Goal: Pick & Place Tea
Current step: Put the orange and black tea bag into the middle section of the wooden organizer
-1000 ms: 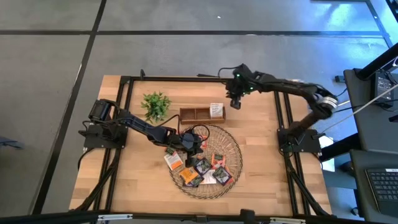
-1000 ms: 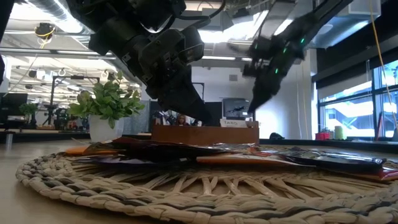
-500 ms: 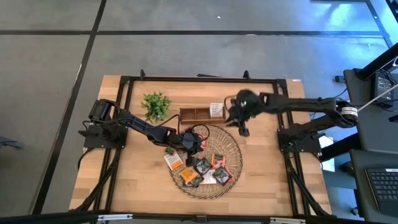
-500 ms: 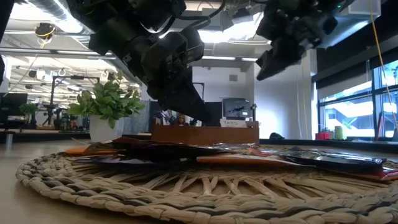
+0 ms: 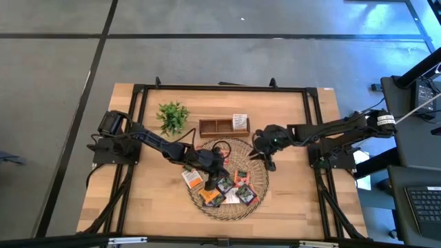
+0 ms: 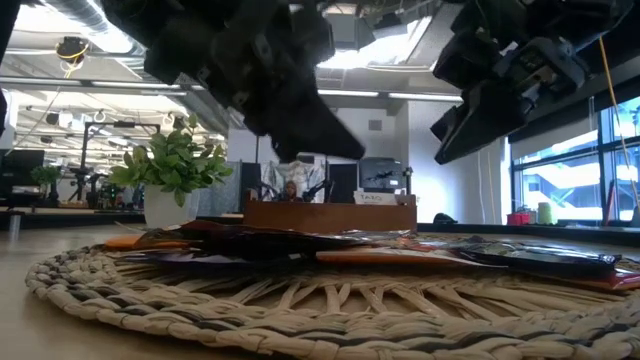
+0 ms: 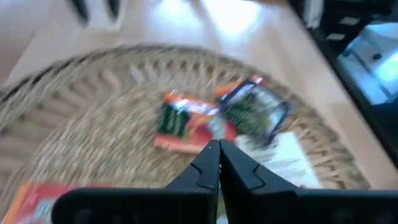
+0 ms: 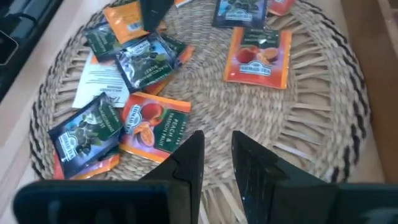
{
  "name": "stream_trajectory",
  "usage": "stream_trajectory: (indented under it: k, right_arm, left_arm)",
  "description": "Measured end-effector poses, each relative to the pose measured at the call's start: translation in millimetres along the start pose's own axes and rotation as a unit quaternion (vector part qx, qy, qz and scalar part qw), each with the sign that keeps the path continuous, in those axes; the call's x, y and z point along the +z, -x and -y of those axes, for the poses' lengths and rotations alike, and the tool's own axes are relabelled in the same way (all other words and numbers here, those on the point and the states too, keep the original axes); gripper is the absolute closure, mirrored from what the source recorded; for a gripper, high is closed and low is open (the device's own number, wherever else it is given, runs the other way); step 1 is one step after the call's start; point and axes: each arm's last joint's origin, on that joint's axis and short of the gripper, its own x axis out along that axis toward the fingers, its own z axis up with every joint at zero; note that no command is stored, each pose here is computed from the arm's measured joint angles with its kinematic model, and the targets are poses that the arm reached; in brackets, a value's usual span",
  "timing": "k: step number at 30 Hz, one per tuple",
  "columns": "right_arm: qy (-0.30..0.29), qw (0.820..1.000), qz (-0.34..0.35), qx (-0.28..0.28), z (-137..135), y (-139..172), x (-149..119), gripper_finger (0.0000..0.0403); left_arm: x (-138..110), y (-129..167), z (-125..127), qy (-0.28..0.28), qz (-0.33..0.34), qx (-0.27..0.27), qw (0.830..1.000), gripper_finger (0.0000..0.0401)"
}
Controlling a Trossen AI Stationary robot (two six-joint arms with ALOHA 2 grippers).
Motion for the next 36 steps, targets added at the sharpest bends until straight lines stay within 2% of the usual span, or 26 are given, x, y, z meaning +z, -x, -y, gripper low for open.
stream_trajectory:
  k: [5,15,19,22,26,36]
  right_arm:
    - [0.006,1.000,0.020,0.003,-1.3,-1.5,-0.6,0.0318]
    - [0.017,0.998,0.058,0.002,-1.4,-0.9,7.1,0.0318]
    - [0.014,0.996,0.084,0.003,-1.7,-0.2,12.2,0.0318]
    - [0.013,0.995,0.094,0.004,-2.0,0.1,14.0,0.0318]
    - [0.015,0.995,0.100,0.004,-2.0,0.3,15.2,0.0318]
    - [0.015,0.993,0.118,0.006,0.8,-15.1,16.5,0.0318]
  left_arm:
    - [4.5,0.4,10.6,-0.040,0.035,-0.005,0.999,0.0399]
    - [5.5,0.6,18.3,-0.019,0.045,0.019,0.999,0.0399]
    - [-2.1,0.3,14.6,0.004,0.005,0.042,0.999,0.0399]
    - [-14.9,1.7,9.7,0.034,-0.049,0.100,0.993,0.0398]
    - [-21.6,3.9,3.0,0.051,-0.071,0.162,0.983,0.0398]
    - [-22.1,4.5,-6.3,0.064,-0.078,0.182,0.978,0.0398]
